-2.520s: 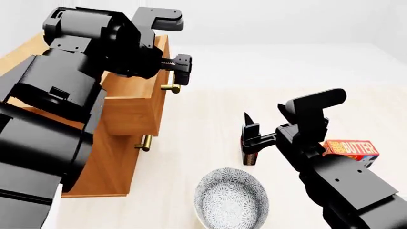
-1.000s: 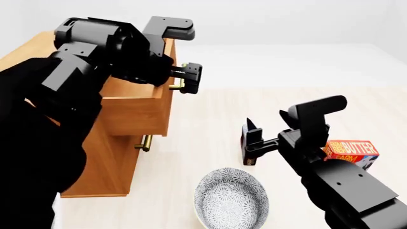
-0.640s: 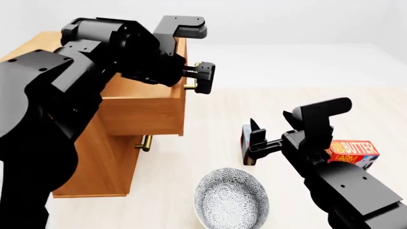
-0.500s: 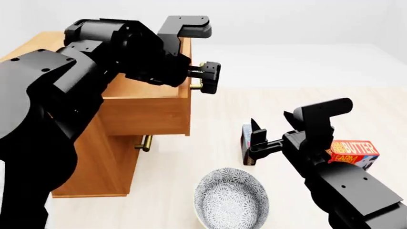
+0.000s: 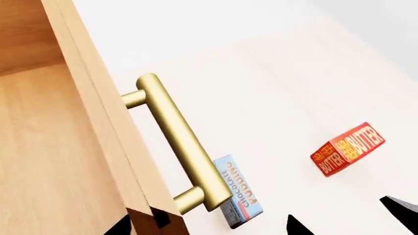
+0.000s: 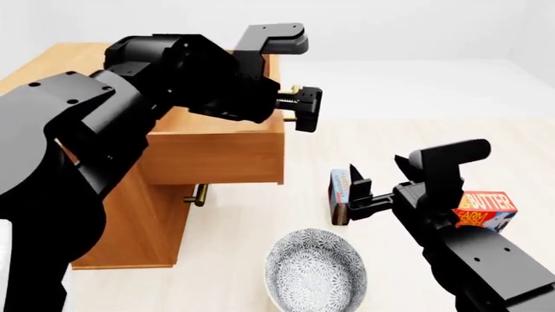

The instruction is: Put the chocolate pudding in the top drawer of the cabinet and close it.

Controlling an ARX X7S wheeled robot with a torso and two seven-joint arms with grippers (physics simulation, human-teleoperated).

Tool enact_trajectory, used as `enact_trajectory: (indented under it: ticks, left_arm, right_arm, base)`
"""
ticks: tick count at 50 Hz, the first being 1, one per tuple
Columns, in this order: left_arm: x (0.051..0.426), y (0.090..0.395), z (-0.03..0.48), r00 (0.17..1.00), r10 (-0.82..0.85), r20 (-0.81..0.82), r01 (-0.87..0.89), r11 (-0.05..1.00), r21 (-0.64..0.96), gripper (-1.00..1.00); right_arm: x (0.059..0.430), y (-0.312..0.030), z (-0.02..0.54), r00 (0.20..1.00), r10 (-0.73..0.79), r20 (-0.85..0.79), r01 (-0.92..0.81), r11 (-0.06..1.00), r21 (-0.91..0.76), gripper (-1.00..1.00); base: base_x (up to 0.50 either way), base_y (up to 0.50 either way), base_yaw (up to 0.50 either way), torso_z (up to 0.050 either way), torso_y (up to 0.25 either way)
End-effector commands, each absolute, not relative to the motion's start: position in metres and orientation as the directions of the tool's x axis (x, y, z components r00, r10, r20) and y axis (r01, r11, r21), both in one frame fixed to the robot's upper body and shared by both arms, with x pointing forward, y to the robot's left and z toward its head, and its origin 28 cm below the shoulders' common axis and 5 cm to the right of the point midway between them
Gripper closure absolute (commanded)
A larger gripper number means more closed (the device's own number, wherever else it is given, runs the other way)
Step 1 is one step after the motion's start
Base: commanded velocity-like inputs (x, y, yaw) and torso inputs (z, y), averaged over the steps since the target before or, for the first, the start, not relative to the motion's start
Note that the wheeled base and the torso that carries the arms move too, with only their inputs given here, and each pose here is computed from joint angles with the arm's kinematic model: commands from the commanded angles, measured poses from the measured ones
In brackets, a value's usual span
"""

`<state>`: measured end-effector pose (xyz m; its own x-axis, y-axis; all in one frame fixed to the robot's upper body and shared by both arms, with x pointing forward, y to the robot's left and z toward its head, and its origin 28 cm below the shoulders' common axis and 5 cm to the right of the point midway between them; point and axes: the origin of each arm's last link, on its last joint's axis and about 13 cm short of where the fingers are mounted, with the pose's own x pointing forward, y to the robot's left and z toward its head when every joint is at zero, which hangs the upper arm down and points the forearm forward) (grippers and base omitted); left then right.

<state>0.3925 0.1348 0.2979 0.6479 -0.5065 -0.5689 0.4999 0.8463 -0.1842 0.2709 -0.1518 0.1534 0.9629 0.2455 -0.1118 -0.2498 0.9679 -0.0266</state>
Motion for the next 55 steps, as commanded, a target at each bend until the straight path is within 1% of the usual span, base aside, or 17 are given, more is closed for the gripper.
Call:
enact_trajectory:
  ticks: [1, 11, 25, 34, 43, 50, 55]
  left_arm:
    - [0.387, 0.117, 0.303, 0.6, -0.624, -0.499, 0.561, 0.774, -0.294, -1.0]
    - [0.385, 0.111, 0.305, 0.575, -0.671, -0.468, 0.585, 0.737, -0.338, -1.0]
    - [0.384, 0.108, 0.302, 0.562, -0.69, -0.456, 0.592, 0.72, -0.361, -1.0]
    - [0.385, 0.113, 0.308, 0.62, -0.608, -0.495, 0.535, 0.79, -0.3, -1.0]
    - [0.386, 0.116, 0.323, 0.691, -0.531, -0.491, 0.498, 0.842, -0.208, -1.0]
    - [0.387, 0.121, 0.335, 0.737, -0.495, -0.46, 0.483, 0.862, -0.154, -1.0]
    - [0.391, 0.125, 0.345, 0.782, -0.472, -0.407, 0.464, 0.877, -0.125, -1.0]
  right_arm:
    - [0.271, -0.155, 0.151, 0.965, 0.238, -0.112, -0.242, 0.97, -0.021, -1.0]
    - [0.275, -0.153, 0.148, 0.965, 0.236, -0.115, -0.239, 0.971, -0.016, -1.0]
    - [0.273, -0.156, 0.148, 0.966, 0.231, -0.113, -0.233, 0.972, -0.012, -1.0]
    - [0.27, -0.158, 0.15, 0.966, 0.233, -0.114, -0.236, 0.972, -0.014, -1.0]
    - [0.269, -0.156, 0.154, 0.965, 0.238, -0.111, -0.242, 0.97, -0.02, -1.0]
    - [0.271, -0.156, 0.155, 0.966, 0.235, -0.109, -0.238, 0.971, -0.02, -1.0]
    - [0.271, -0.156, 0.155, 0.967, 0.232, -0.107, -0.236, 0.972, -0.02, -1.0]
  base:
    - [0.0, 0.0, 0.0, 0.0, 0.0]
    - [0.0, 0.0, 0.0, 0.0, 0.0]
    - [0.0, 0.0, 0.0, 0.0, 0.0]
    - [0.0, 0.0, 0.0, 0.0, 0.0]
    - [0.0, 0.0, 0.0, 0.0, 0.0]
    - [0.0, 0.0, 0.0, 0.0, 0.0]
    - [0.0, 0.0, 0.0, 0.0, 0.0]
